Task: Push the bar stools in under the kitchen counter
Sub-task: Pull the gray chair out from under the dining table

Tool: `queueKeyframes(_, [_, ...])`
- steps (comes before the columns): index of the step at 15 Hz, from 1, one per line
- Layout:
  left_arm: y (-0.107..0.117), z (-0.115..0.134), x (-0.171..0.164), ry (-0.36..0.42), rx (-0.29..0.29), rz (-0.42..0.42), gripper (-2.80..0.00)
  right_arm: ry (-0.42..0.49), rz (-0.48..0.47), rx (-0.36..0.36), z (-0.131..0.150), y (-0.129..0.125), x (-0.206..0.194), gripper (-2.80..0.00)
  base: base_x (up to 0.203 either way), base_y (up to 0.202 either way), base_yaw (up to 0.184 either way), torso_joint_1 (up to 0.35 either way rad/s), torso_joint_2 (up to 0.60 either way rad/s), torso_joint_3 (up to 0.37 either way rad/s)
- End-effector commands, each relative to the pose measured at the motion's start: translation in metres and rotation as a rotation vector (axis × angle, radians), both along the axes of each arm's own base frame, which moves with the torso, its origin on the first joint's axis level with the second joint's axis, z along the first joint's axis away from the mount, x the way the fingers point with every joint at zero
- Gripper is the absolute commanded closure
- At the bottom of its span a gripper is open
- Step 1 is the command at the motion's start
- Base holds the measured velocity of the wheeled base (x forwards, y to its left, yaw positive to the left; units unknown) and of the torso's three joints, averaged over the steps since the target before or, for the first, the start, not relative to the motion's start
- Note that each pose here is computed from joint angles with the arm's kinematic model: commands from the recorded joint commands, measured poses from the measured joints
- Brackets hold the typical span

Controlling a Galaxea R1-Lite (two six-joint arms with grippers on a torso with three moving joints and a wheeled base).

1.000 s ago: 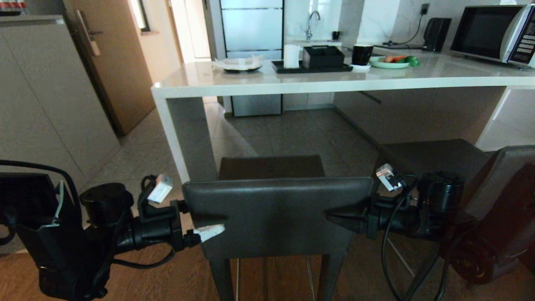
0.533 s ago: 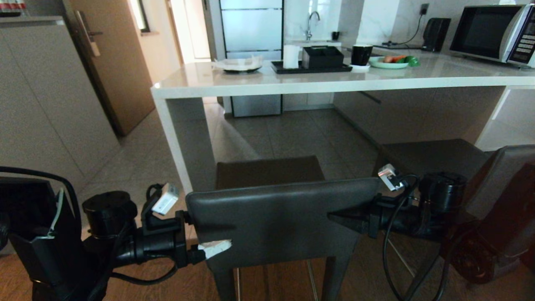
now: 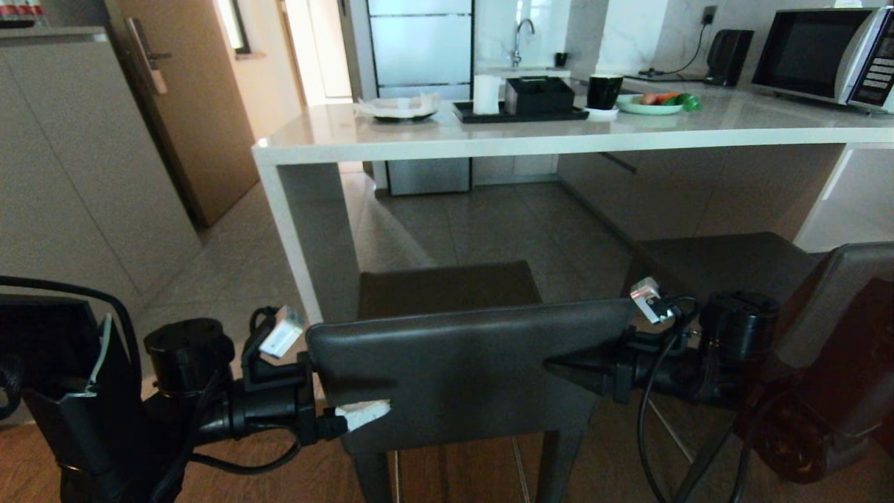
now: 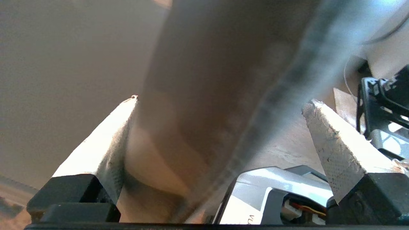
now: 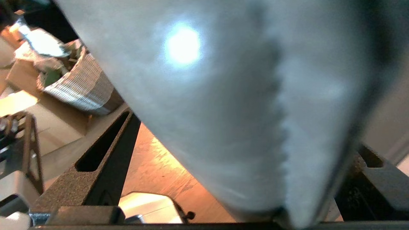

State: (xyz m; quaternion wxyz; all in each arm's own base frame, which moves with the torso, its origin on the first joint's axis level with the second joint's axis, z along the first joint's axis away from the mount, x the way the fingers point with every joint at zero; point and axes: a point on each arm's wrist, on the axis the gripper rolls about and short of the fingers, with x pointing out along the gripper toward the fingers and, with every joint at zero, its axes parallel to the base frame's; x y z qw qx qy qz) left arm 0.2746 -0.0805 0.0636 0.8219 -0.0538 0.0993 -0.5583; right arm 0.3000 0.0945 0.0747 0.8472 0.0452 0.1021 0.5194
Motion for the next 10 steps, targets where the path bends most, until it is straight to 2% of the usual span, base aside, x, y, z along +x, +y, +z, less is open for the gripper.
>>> queueKeyframes(1, [0.004, -0.001, -0.001, -0.001, 0.000, 0.016, -2.80, -0.007, -0.006, 0.000, 0.001, 0.002, -0.002, -2.80, 0.000, 0.000, 0.000, 0.000, 0.00, 0.000])
queueKeyframes(5, [0.026, 0.002, 0.002, -0.005, -0.001, 0.091, -2.80, 0.013, -0.038, 0.032, 0.005, -0.006, -0.004, -2.80, 0.000, 0.000, 0.000, 0.000, 0.00, 0.000])
queueKeyframes(10, [0.044, 0.007, -0.009, 0.000, -0.001, 0.147, -2.80, 0.036, -0.137, 0.065, 0.007, -0.040, -0.010, -2.80, 0.000, 0.000, 0.000, 0.000, 0.00, 0.000])
